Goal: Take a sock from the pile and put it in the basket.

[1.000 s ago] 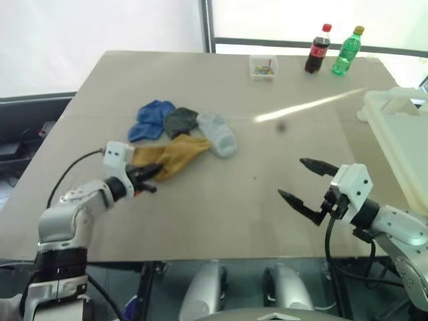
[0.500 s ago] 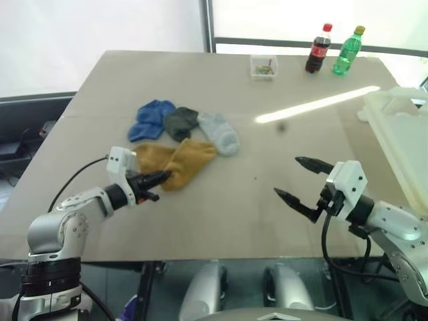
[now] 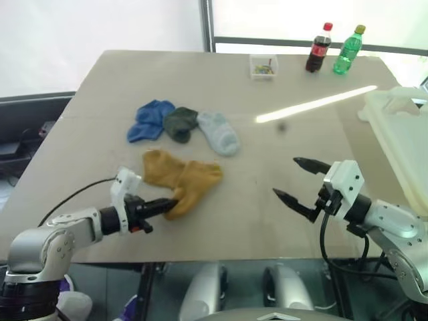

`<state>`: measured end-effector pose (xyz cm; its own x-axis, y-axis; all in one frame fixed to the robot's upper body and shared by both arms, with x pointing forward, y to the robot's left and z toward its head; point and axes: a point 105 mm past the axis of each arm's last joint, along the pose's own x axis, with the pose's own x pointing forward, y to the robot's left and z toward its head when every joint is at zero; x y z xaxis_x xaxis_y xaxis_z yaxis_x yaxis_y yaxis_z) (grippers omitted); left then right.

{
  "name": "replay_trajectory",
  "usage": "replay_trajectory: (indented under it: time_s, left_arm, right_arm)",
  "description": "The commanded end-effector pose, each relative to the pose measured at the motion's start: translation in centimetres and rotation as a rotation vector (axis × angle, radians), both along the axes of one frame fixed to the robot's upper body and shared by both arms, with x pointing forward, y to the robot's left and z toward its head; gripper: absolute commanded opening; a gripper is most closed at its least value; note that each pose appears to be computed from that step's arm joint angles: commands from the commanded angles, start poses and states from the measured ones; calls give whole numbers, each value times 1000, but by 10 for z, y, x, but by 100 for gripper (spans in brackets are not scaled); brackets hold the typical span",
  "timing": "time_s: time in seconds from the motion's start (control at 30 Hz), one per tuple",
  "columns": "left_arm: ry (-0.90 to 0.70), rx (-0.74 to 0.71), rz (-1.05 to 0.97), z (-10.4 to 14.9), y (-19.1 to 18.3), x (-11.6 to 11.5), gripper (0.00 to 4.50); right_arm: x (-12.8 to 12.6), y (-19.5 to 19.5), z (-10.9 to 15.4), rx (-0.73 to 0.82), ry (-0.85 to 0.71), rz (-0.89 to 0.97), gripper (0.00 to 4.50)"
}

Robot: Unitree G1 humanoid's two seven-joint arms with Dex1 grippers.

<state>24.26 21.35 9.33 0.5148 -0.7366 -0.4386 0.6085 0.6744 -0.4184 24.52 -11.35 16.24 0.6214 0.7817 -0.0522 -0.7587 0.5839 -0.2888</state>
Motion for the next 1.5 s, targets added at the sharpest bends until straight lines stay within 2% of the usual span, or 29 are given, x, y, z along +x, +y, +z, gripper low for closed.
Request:
replay_trajectory:
  time_s: [0.03,0.17,0.43,0.53,0.6,0.7,0.8,0.93,1.0,1.13,1.33,1.5]
  left_arm:
    - [3,-18,-96,4,-14,-8,4]
    - [2,15,-170,-4,-27,-2,4]
    - [-66,16,-271,-10,-75,32,4]
    - [-120,63,-185,-12,-69,61,4]
    - [-135,74,-171,-12,-66,69,4]
    - [-138,12,-284,-5,-80,62,4]
    - [-110,-61,-479,4,-95,36,4]
    - [-60,-80,-676,7,-92,4,4]
    - [-52,-37,-720,0,-88,0,4]
    - [-124,45,-715,-11,-88,14,4]
    - [-228,135,-267,-18,-83,90,4]
    - [-302,37,241,5,-64,145,4]
  right_arm:
    - [-2,1,8,12,-33,7,450]
    - [-2,-1,8,12,-30,1,450]
    - [-1,-5,10,11,-40,-26,450]
    - [-4,-9,10,4,-44,-50,450]
    - [-5,-10,10,4,-43,-61,450]
    - [-5,-11,8,3,-40,-65,450]
    - [-5,-10,10,7,-41,-61,450]
    - [-4,-9,11,9,-40,-57,450]
    - [-4,-8,11,7,-40,-56,450]
    - [-3,-8,13,6,-38,-53,450]
    - [-3,-9,15,4,-40,-58,450]
    - [-3,-8,15,6,-43,-60,450]
